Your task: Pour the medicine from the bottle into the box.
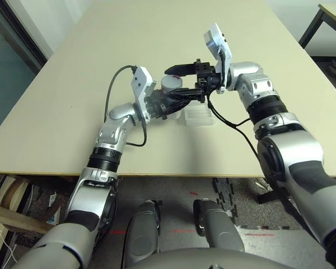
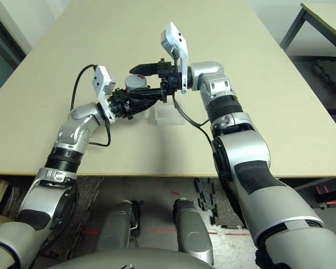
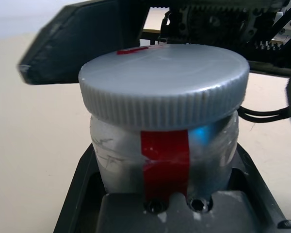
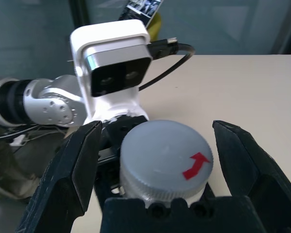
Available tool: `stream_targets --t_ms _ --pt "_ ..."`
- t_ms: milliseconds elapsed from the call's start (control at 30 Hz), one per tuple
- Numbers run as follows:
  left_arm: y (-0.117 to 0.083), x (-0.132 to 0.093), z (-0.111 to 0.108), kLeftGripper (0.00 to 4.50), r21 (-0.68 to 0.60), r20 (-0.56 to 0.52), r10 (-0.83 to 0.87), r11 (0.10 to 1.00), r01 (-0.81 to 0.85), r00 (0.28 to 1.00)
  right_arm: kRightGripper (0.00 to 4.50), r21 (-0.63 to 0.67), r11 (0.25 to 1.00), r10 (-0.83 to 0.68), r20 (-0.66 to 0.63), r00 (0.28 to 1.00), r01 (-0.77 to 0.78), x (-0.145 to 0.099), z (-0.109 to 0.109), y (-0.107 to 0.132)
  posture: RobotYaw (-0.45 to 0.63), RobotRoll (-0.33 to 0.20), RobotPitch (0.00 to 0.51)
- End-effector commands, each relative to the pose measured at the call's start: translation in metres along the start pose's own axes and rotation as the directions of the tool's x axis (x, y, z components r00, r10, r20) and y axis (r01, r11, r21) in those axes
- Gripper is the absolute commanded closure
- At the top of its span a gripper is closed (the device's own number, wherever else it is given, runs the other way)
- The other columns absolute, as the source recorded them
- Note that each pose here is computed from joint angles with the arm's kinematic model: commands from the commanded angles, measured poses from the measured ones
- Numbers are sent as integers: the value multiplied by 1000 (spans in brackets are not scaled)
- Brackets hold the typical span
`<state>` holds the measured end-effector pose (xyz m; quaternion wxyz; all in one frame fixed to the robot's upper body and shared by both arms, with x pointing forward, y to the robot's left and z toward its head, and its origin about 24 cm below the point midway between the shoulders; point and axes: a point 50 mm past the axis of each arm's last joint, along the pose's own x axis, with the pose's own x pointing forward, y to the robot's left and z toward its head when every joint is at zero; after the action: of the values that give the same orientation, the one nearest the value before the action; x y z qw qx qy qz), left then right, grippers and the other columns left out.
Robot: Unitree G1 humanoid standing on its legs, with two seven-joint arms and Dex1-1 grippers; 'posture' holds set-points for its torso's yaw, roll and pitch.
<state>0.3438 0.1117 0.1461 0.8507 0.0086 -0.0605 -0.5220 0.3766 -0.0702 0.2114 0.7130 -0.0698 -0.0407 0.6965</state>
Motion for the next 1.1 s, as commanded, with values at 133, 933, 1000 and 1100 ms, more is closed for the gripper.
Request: stream_targets --t_ms 133,933,1000,1100 --pt "-5 1 3 1906 19 0 -27 999 27 1000 0 -3 999 -53 -23 998 53 0 -3 -4 -101 0 120" --pt "-5 -2 -1 1906 9 -11 -24 1000 24 1000 0 77 987 -133 -71 989 138 -48 -10 -10 -110 0 118" --pt "-5 -2 -1 1906 9 -11 -23 1000 23 1000 0 84 988 -121 -72 990 127 -48 -11 -9 -110 0 118" --pt "-4 -3 -1 1906 11 -13 -18 1000 18 1000 0 104 990 -89 -83 993 98 -51 -13 -7 -107 0 117"
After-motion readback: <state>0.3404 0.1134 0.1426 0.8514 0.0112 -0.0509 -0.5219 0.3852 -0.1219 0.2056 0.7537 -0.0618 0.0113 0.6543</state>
